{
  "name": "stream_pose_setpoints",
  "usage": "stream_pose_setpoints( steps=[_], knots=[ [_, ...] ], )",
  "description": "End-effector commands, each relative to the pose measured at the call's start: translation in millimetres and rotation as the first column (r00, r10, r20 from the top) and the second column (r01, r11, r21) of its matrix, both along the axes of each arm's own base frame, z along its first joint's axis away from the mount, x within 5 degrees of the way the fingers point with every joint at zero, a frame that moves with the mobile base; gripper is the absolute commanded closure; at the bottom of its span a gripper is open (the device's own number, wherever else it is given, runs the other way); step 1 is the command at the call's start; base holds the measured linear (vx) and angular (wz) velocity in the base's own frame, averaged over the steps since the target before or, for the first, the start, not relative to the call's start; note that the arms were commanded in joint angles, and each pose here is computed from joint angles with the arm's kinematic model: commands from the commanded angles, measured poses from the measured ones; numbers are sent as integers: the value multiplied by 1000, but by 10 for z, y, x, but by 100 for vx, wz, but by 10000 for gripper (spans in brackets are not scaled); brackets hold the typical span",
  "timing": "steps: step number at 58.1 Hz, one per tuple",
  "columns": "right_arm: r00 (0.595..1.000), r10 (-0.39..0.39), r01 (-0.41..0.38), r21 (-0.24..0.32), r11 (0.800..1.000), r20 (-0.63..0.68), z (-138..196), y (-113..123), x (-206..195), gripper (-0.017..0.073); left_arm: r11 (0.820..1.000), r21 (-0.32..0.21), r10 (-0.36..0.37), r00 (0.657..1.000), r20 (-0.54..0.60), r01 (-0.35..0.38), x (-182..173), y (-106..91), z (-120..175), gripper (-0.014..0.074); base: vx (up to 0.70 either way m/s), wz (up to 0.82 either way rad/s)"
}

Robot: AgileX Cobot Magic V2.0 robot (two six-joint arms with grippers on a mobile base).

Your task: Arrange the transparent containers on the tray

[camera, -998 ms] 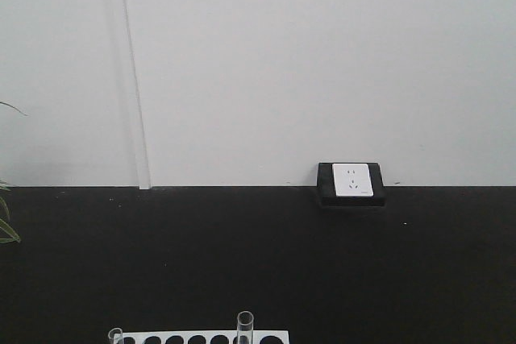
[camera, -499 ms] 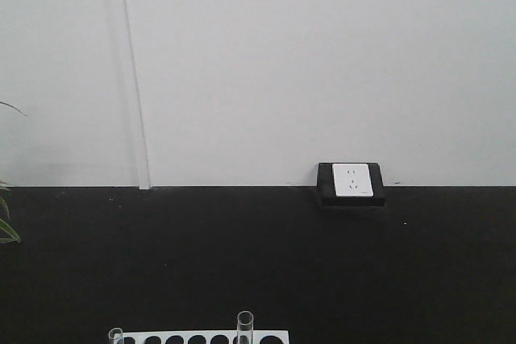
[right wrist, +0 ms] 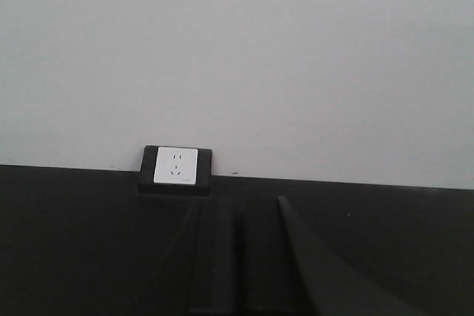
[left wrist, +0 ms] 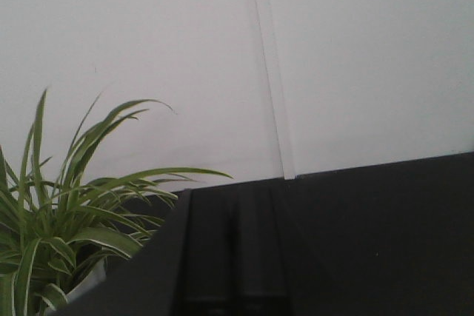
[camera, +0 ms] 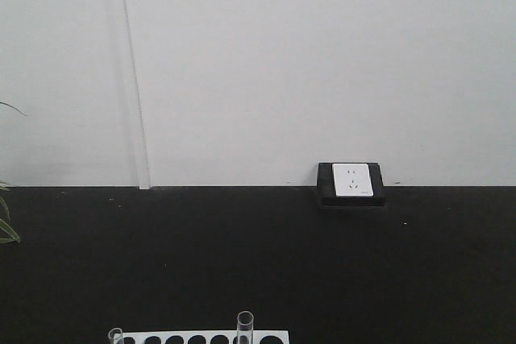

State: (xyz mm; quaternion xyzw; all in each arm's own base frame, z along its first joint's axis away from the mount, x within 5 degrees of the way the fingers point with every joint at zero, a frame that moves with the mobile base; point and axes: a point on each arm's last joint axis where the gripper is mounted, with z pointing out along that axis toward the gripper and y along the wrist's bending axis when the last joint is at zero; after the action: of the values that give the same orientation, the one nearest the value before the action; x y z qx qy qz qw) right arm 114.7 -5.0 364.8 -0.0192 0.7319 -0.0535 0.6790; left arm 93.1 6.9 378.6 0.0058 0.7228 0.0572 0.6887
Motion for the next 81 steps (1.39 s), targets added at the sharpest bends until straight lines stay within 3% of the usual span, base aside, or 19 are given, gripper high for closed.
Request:
stream_pose_setpoints(
  steps=[1,15,22,31,44,68,76,81],
  knots=[
    [996,15,-14,-5,1000,88,153,13,40,531,1000,7,-17,996,87,16,71,-13,142,524,0,0],
    [996,14,-14,-5,1000,83,148,12,44,421,1000,5,-16,1000,14,16,242,-9,60,321,0,0],
    [997,13,-12,-5,1000,74,139,11,46,316,1000,-2,-24,1000,-7,24,340,-15,-67,206,0,0],
    [999,10,-10,-4,1000,54,119,9,57,148,999,-7,-47,999,-19,47,452,-34,-442,91,0,0],
    [998,11,-11,2,1000,56,121,10,57,4,984,-155,-102,991,-91,88,438,-117,-983,73,0,0],
    [998,11,-11,3,1000,56,121,10,57,-2,954,-157,-287,935,-209,257,572,-418,-1231,73,0,0],
    [998,11,-11,4,1000,54,120,10,57,-2,936,-156,-341,921,-189,314,714,-552,-1303,73,0,0],
    [999,11,-11,4,1000,52,118,10,57,-2,922,-118,-385,905,-181,369,805,-651,-1364,73,0,0]
  ],
)
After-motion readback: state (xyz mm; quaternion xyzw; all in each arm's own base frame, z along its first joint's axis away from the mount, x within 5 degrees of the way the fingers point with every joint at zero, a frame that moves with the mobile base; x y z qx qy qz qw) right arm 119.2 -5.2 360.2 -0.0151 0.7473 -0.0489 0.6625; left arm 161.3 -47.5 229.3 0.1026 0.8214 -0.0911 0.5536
